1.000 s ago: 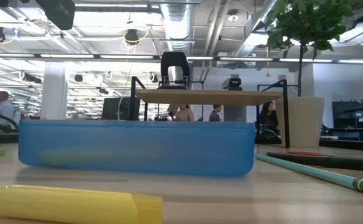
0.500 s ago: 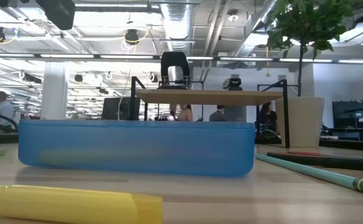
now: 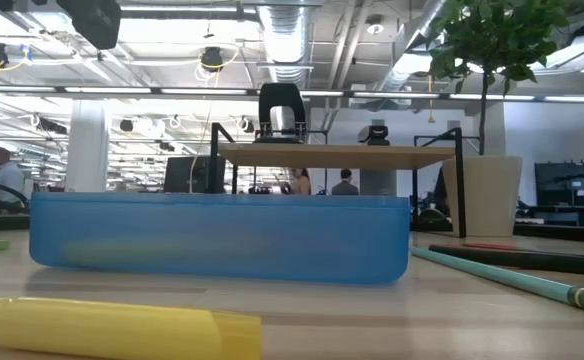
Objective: Pack school essentials
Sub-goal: Put the blue eraser into the blue supply box
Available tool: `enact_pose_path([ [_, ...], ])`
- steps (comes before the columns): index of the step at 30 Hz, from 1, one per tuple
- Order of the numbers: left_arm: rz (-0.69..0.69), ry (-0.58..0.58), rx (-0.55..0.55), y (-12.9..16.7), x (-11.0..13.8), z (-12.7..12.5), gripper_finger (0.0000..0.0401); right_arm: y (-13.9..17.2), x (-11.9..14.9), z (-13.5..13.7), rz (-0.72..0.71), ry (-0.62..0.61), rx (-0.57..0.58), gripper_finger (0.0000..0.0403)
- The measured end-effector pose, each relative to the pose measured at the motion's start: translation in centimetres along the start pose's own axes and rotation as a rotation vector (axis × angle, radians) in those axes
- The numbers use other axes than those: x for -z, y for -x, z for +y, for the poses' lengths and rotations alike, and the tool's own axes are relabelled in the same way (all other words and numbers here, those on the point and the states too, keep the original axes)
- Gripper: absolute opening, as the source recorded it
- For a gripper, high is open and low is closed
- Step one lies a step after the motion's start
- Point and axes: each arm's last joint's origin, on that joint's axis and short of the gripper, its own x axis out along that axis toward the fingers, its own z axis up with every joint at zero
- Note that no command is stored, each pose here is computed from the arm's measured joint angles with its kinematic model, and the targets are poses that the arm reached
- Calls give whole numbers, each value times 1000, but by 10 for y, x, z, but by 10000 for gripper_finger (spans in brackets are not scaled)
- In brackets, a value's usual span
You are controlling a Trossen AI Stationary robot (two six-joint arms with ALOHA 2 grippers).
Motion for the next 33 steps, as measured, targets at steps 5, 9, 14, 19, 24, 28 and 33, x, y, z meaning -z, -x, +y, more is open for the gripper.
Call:
enact_pose_path([
  [5, 0, 4, 0, 0, 0, 0, 138, 3, 13, -2, 9, -82, -14, 120],
  [9, 6, 3, 2, 0, 1, 0, 138, 5, 25, -7, -58, -125, -59, 161],
  [14, 6, 2, 3, 0, 1, 0, 138, 2, 40, -17, -103, -179, -133, 182],
  [19, 6, 3, 3, 0, 1, 0, 138, -14, 31, -23, -142, -228, -194, 178],
  [24, 6, 6, 4, 0, 1, 0, 138, -18, 24, -25, -158, -250, -175, 163],
  [28, 6, 9, 3, 0, 1, 0, 138, -18, 24, -26, -142, -248, -166, 154],
  [33, 6, 10, 4, 0, 1, 0, 138, -18, 29, -27, -112, -238, -164, 148],
])
